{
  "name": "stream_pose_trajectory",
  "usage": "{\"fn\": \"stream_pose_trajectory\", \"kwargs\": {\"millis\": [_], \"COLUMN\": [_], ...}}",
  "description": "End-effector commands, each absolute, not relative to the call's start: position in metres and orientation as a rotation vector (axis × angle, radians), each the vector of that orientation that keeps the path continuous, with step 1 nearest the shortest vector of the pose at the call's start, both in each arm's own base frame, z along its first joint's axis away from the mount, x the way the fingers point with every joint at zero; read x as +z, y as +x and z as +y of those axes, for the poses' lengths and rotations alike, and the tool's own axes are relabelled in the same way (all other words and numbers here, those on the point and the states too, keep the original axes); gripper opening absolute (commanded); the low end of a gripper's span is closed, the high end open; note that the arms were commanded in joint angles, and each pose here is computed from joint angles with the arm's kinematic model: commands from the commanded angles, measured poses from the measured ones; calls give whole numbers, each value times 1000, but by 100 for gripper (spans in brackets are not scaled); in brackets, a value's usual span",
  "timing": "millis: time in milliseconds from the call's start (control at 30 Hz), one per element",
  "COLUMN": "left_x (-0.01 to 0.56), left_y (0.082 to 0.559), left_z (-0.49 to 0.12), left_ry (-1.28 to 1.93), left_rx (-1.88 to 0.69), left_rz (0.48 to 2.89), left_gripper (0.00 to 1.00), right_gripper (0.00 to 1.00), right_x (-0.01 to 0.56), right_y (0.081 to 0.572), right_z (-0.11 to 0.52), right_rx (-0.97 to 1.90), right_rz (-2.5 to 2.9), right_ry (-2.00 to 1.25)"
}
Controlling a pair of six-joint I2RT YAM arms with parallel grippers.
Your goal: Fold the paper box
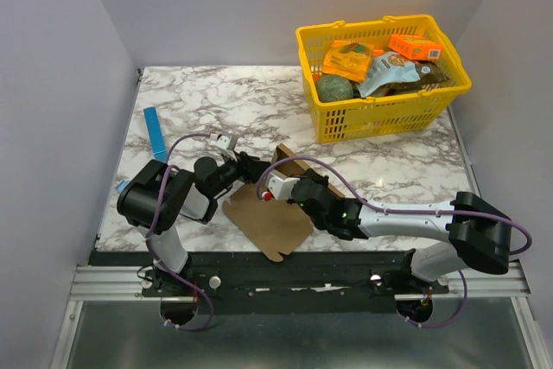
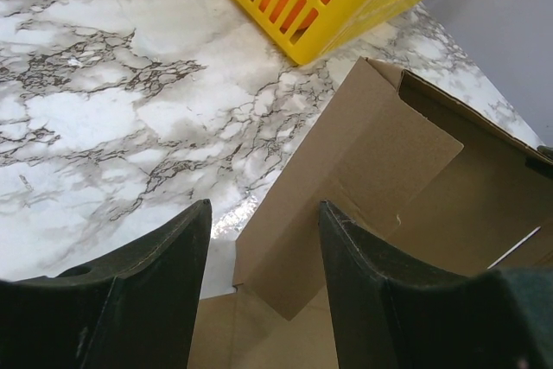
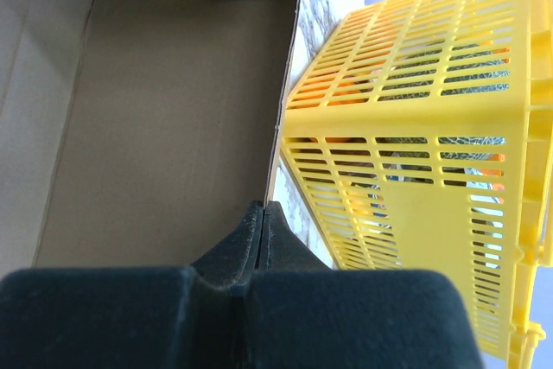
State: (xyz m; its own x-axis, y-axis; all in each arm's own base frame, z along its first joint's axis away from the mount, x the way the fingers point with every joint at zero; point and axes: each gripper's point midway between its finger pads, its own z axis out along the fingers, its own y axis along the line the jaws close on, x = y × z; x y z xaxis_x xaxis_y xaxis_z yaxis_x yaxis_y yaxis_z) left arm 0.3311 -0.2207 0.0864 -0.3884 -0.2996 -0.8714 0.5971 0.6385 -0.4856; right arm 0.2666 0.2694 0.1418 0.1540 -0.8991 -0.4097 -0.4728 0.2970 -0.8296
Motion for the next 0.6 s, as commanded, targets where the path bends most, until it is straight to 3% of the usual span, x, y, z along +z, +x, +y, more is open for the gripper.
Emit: {"fn": "stream_pose_trajectory", "kwargs": {"millis": [0,567], "left_x": [134,135], "left_y": [325,330], "left_z": [-241,-254], "left_ry": [372,413], "left_rx": [-1052,-1075], "left_rz": [1487,1489], "left_gripper": [63,63], "right_gripper": [1,1], "right_x": [123,119], "right_y": [252,250], "right_z": [278,279], "right_rx": [-432,-424], "right_rz": [1485,1490], "right_ry": [-1445,-1455]}}
